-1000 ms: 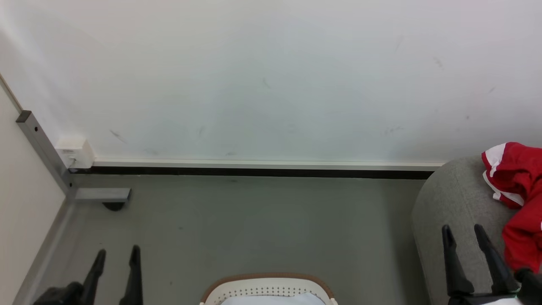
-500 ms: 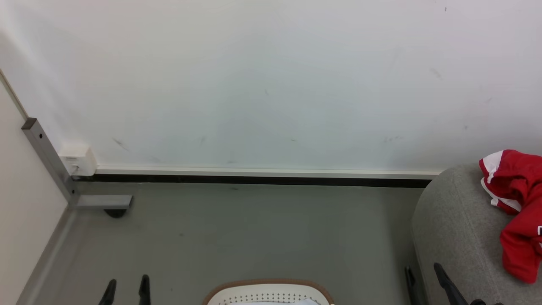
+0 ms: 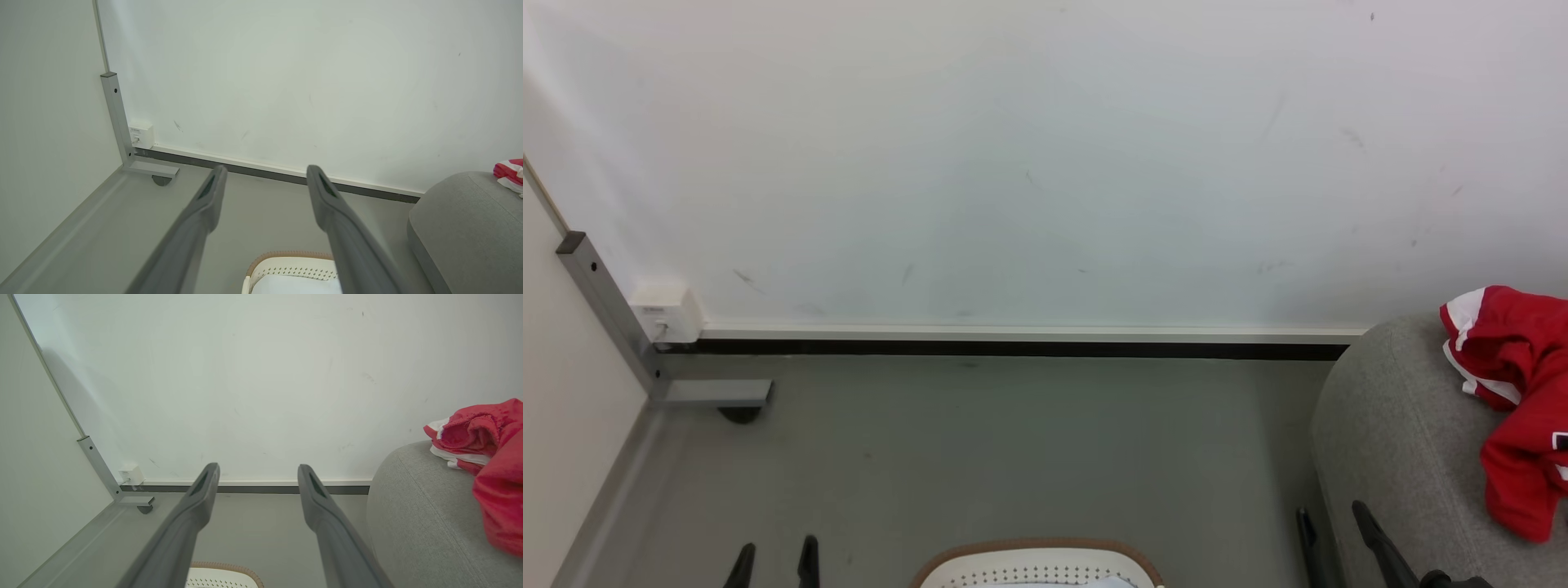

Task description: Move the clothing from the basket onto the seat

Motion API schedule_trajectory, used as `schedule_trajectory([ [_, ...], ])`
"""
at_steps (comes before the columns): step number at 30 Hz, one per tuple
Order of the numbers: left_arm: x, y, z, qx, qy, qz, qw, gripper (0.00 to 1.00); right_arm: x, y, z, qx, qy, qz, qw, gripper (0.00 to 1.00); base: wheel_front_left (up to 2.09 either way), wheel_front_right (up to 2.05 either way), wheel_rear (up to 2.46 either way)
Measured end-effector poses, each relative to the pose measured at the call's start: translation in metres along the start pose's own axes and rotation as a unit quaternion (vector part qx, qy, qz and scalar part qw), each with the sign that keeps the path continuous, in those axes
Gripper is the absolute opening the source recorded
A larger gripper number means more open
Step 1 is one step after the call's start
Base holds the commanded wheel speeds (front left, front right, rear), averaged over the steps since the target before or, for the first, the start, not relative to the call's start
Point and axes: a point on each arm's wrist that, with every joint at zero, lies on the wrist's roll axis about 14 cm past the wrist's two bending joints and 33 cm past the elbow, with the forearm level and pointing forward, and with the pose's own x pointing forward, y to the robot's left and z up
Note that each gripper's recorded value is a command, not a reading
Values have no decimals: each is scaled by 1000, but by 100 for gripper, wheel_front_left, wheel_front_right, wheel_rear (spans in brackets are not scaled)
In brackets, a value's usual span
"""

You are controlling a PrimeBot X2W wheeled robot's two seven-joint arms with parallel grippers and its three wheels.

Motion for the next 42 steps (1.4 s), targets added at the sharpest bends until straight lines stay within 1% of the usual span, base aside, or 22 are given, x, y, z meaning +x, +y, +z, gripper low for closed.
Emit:
schedule_trajectory([
  [1,0,1,-1,0,1,1,1000,100,0,0,0,0,0,0,1000,100,0,0,0],
  [2,-1,1,-2,2,2,1,1000,0,0,0,0,0,0,0,1000,0,0,0,0],
  [6,-5,-2,-16,-5,24,4,1000,0,-10,-5,-17,4,27,-10,1000,0,0,0,0],
  [8,-6,-1,-22,-18,35,8,999,0,-12,-7,-22,15,36,-16,999,0,0,0,0],
  [14,-4,3,-26,-68,50,23,996,0,-11,-15,-22,65,37,-36,997,0,0,0,0],
  [22,3,6,-25,-137,55,37,988,0,-9,-26,-19,127,34,-60,990,0,0,0,0],
  [34,13,7,-24,-232,59,49,970,0,-2,-38,-11,207,22,-81,975,0,0,0,0],
  [42,19,7,-23,-285,61,53,955,0,2,-44,-9,258,17,-92,962,0,0,0,0],
])
